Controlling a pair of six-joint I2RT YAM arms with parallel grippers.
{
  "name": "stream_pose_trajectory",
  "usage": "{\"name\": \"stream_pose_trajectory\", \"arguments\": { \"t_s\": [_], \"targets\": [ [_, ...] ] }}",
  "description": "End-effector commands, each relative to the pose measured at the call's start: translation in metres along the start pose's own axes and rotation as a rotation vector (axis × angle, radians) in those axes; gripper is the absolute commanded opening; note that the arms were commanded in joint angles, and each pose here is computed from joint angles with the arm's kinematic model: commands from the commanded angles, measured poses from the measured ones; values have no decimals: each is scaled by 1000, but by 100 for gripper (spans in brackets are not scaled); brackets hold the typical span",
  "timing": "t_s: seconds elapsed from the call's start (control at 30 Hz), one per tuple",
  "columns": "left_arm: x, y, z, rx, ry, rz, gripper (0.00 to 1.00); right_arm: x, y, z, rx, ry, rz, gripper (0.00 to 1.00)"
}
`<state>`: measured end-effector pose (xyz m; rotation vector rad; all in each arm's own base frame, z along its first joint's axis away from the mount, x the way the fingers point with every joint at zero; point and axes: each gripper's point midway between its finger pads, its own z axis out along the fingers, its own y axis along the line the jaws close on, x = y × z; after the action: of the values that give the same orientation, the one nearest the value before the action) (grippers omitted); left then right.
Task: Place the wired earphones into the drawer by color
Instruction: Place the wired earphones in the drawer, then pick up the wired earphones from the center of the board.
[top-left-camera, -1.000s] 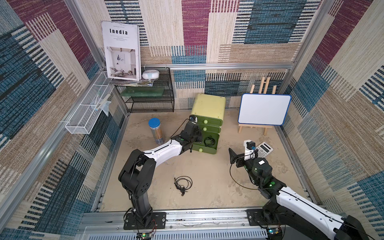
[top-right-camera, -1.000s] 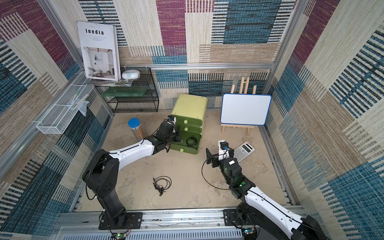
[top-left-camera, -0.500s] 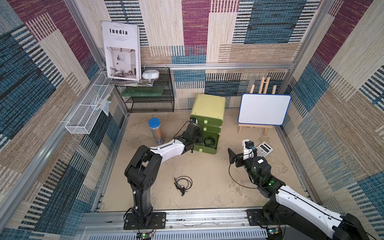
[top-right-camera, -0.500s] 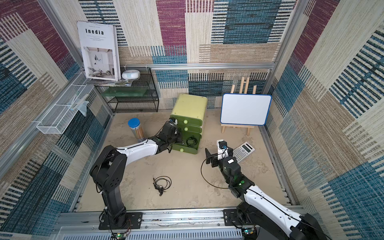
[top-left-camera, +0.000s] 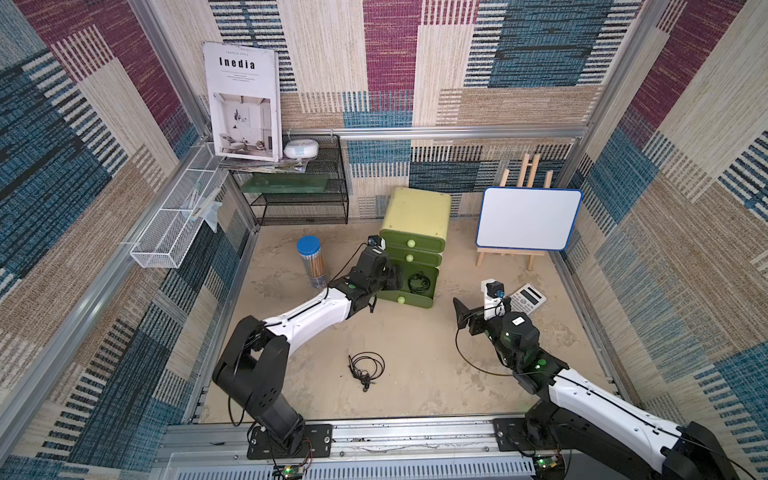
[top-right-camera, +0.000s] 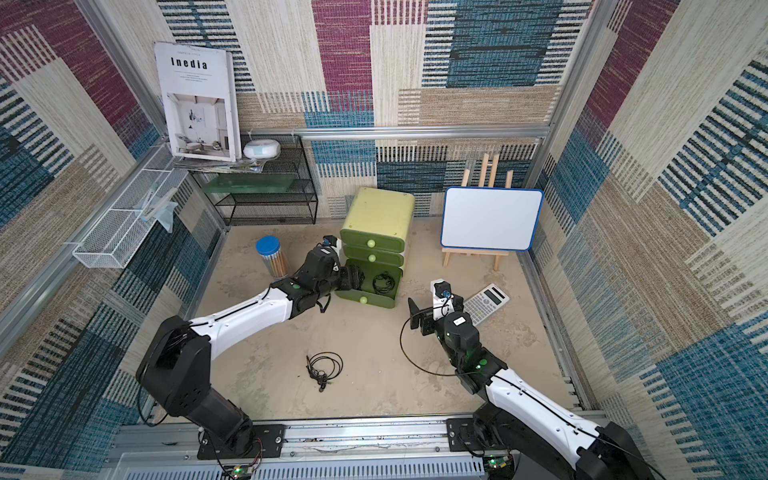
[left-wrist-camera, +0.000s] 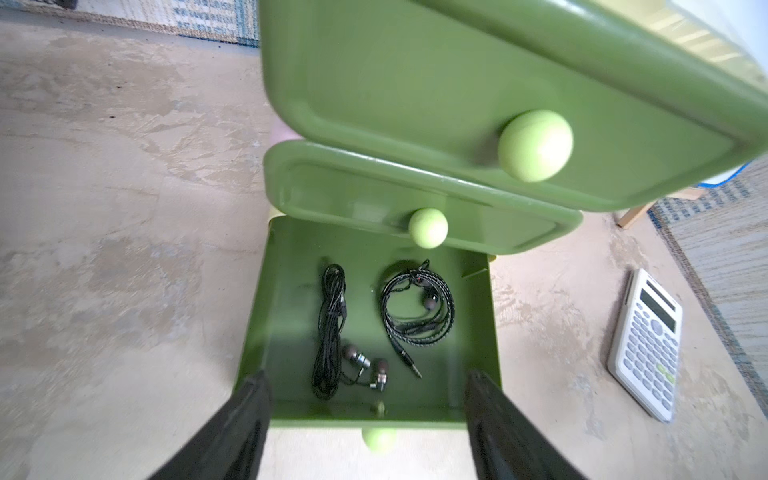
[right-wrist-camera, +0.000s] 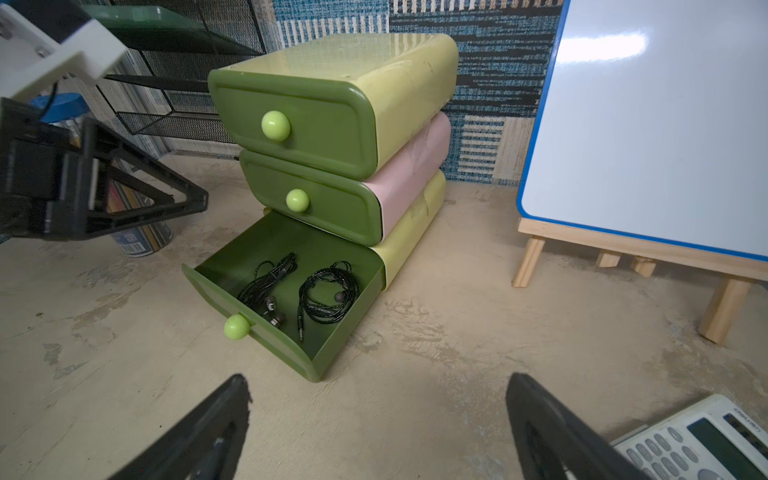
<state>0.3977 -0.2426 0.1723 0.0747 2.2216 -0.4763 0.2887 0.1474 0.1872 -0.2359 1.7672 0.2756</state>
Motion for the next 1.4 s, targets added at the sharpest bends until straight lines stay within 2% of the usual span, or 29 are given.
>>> {"name": "stream_pose_trajectory", "arguments": {
  "t_s": [0.0,0.07,0.17,0.4,0.57,0.73,0.93,1.37],
  "targets": [
    [21,15,-24,-44,68,-18,89,-2,11,2,-56,-1,33,100],
    [36,24,-43,-68,103,-30,96,4,18,5,-98,21,31,100],
    [55,38,-72,-96,144,-54,99,16,27,8,-144,55,40,100],
    [108,66,-126,-149,227,-122,99,31,42,20,-203,133,65,100],
    [146,78,-148,-163,289,-170,98,38,47,23,-225,161,63,100],
    [180,85,-155,-179,370,-197,94,38,41,23,-196,155,60,100],
    [207,88,-153,-200,436,-203,90,36,36,21,-174,133,56,100],
    [219,75,-127,-163,473,-188,76,35,33,19,-159,123,50,100]
  ]
}}
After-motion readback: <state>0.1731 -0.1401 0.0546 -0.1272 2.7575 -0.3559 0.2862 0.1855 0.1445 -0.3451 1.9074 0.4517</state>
